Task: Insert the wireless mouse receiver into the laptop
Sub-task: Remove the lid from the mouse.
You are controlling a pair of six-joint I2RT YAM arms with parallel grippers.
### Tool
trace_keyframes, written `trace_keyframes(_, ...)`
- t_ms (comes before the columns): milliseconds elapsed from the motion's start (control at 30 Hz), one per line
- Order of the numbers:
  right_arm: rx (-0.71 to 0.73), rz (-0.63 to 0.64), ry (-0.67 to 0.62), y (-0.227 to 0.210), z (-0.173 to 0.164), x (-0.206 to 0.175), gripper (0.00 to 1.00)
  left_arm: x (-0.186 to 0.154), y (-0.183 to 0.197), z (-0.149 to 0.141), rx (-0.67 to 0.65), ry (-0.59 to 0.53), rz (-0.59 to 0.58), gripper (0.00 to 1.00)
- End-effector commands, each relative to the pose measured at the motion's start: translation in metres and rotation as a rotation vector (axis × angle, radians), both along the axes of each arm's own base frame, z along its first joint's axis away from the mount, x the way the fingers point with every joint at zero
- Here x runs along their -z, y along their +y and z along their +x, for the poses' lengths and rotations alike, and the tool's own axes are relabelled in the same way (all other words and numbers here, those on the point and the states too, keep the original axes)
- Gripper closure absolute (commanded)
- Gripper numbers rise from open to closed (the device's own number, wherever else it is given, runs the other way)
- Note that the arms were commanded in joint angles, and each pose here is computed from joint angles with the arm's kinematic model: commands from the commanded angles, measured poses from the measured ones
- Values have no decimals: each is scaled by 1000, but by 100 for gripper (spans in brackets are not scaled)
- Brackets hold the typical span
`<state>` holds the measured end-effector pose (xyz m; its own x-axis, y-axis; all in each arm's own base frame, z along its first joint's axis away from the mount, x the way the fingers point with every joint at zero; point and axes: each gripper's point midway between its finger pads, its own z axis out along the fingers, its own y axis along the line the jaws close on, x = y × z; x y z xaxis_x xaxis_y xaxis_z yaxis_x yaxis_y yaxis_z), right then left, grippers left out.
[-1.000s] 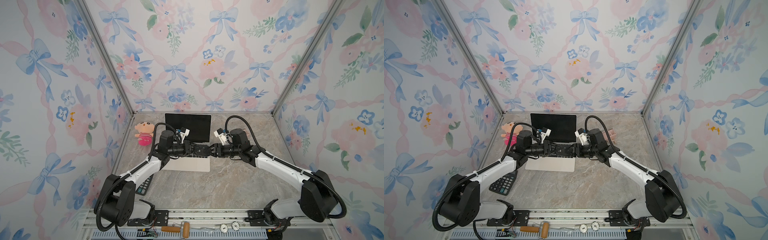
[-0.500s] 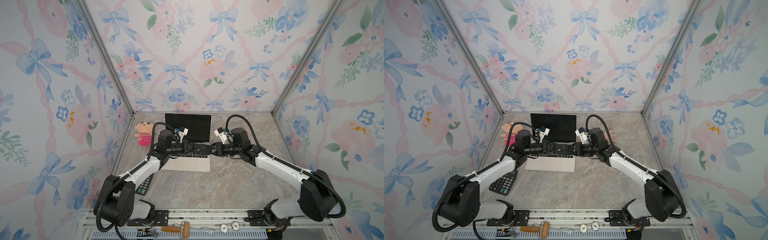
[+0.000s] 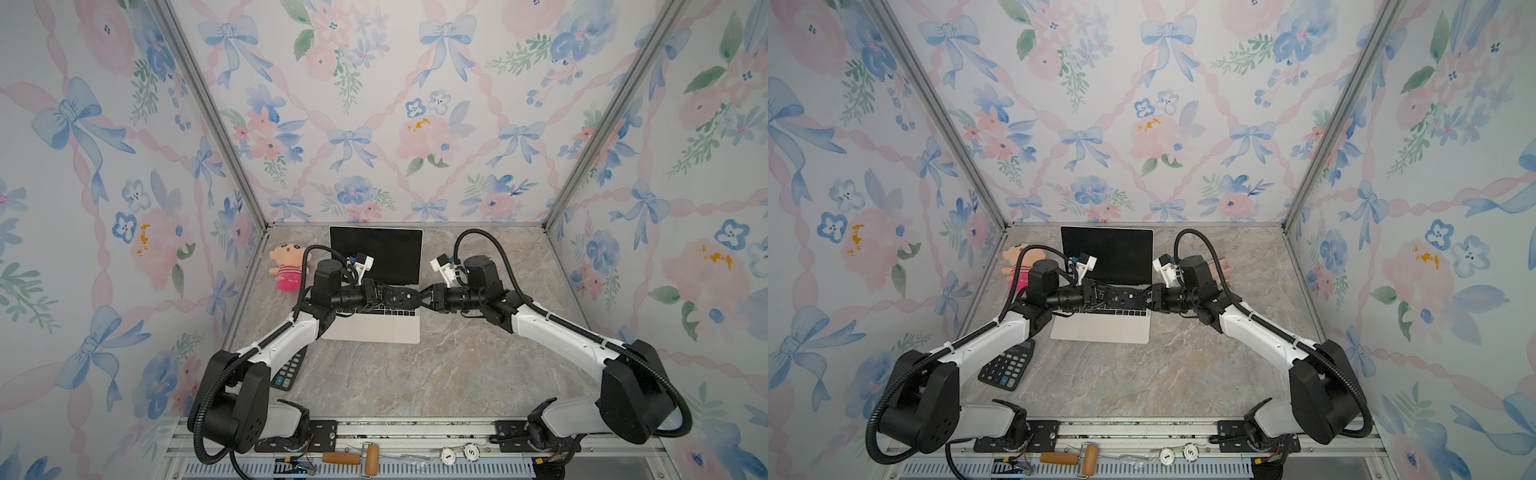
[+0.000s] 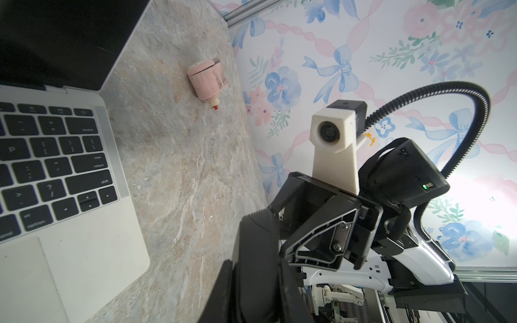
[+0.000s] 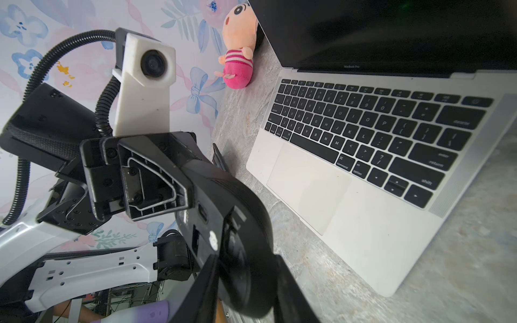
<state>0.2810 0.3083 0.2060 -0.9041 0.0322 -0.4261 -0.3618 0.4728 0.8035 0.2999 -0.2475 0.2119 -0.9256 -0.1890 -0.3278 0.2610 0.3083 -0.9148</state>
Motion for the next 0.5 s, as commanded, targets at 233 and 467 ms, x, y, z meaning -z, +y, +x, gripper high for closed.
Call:
trace_keyframes(233,-17,38,-19,-3,-6,-10,96,-5,0,-2,18,-19,-19,100)
trace_keyframes(467,-4,64,-37,-7,-6,-16,100,-3,1,0,16,-19,-15,100)
